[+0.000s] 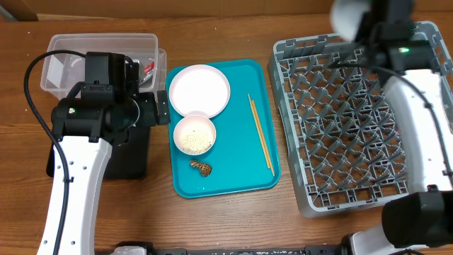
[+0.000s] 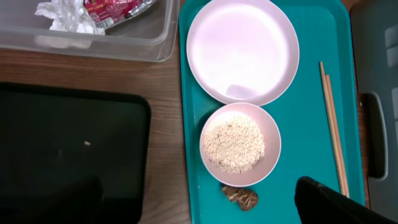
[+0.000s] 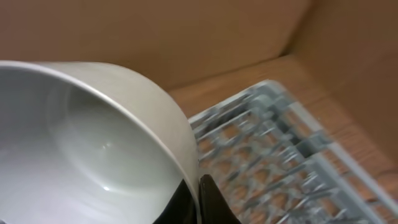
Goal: Sort waste into correct bins and load items into the dishwasher
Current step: 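Grasp the white bowl on the teal tray with the right gripper, then carry the white bowl to the dish rack and place it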
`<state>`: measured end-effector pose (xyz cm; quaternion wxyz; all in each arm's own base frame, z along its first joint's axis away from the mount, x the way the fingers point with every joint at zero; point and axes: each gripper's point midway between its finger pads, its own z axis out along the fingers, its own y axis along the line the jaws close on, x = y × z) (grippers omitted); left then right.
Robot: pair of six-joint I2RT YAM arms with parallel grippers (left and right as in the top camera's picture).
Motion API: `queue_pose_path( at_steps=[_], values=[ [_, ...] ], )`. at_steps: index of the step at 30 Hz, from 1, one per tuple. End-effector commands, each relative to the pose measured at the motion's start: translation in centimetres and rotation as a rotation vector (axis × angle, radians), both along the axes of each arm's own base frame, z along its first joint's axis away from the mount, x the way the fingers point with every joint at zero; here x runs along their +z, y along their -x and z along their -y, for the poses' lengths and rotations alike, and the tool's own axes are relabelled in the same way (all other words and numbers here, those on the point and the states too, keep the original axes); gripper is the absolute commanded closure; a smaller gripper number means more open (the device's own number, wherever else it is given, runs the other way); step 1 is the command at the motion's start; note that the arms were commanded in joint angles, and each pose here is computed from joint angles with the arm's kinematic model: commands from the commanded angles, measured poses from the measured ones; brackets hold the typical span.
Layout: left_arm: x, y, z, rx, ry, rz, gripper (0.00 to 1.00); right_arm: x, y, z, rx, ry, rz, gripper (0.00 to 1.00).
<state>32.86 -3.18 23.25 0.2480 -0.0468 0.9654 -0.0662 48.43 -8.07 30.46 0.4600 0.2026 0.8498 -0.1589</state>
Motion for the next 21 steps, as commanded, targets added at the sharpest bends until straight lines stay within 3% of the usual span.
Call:
queue_pose_path(
  at_steps=[1,9,17,21],
  values=[
    [0.4,-0.5,-0.2,0.000,-0.009,0.023,0.00,1.9,0.4,6.3,-0.124,0.068,0.055,0.96],
    [0.9,-1.2,-0.2,0.000,-0.008,0.057,0.00,3.0,0.1,14.4,-0.191,0.273,0.040,0.96],
    [0.9,-1.2,-0.2,0.000,-0.007,0.060,0.00,-0.8,3.1,20.5,-0.610,0.465,-0.111,0.96],
    [0.9,-1.2,-0.2,0.000,-0.007,0.060,0.00,-4.8,4.0,21.5,-0.713,0.536,-0.259,0.96]
  ],
)
